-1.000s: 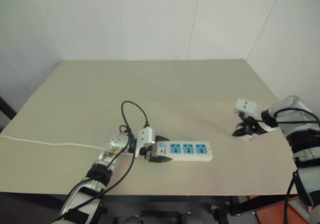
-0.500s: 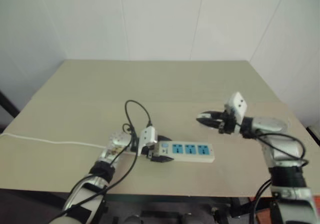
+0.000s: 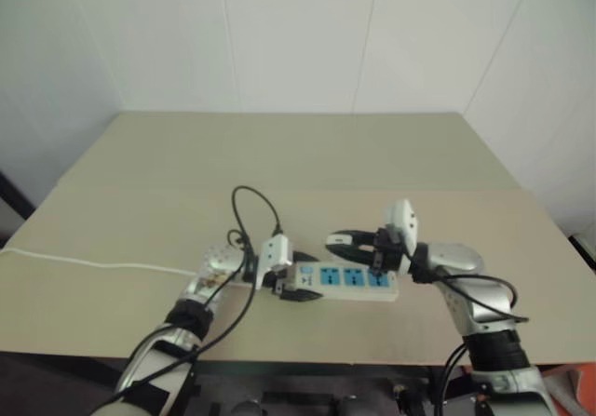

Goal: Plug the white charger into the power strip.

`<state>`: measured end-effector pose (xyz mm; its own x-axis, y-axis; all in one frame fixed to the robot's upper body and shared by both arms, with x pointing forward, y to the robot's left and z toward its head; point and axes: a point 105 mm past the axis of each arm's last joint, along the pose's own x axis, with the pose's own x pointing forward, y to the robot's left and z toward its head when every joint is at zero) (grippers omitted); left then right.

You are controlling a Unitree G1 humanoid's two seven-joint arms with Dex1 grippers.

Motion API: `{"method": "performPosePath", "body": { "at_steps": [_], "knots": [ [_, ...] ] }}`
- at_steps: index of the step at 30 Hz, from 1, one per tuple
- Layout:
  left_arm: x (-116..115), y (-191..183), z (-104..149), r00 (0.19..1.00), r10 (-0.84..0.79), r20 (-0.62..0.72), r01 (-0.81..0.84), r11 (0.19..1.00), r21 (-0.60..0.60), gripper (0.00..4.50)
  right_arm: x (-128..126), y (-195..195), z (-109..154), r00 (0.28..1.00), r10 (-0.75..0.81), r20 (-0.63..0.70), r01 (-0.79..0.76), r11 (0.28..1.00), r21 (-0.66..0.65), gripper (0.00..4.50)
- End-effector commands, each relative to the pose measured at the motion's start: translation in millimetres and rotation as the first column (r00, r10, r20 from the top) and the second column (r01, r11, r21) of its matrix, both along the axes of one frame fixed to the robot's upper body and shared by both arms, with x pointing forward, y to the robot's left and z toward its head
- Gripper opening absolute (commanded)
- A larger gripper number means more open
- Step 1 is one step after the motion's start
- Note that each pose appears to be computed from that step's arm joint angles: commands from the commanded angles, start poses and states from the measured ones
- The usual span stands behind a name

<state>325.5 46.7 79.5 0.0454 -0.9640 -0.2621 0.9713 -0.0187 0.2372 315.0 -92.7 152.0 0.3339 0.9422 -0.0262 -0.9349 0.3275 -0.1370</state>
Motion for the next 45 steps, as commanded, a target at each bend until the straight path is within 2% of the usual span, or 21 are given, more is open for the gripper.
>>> {"method": "performPosePath", "body": {
  "at_steps": [1,12,16,22,45],
  "knots": [
    [-12,2,-30,0.997,-0.008,-0.073,0.016,0.994,0.108,3.3,-2,7,10,0.998,0.034,0.048,-0.036,0.999,0.04,1.17],
    [-18,5,-34,0.996,-0.011,-0.084,0.021,0.993,0.116,3.3,-8,20,0,0.996,0.09,0.023,-0.091,0.995,0.039,1.17],
    [-19,4,-33,0.996,-0.016,-0.084,0.026,0.993,0.114,3.3,4,20,-8,0.999,0.05,0.014,-0.051,0.998,0.046,1.17],
    [-21,7,-33,0.996,-0.028,-0.089,0.038,0.992,0.119,3.3,11,16,-13,0.999,0.037,0.037,-0.037,0.999,0.018,1.17],
    [-18,12,-29,0.998,-0.012,-0.067,0.02,0.992,0.123,3.3,9,-6,-35,0.998,0.059,0.015,-0.058,0.996,-0.067,1.17]
  ]
}}
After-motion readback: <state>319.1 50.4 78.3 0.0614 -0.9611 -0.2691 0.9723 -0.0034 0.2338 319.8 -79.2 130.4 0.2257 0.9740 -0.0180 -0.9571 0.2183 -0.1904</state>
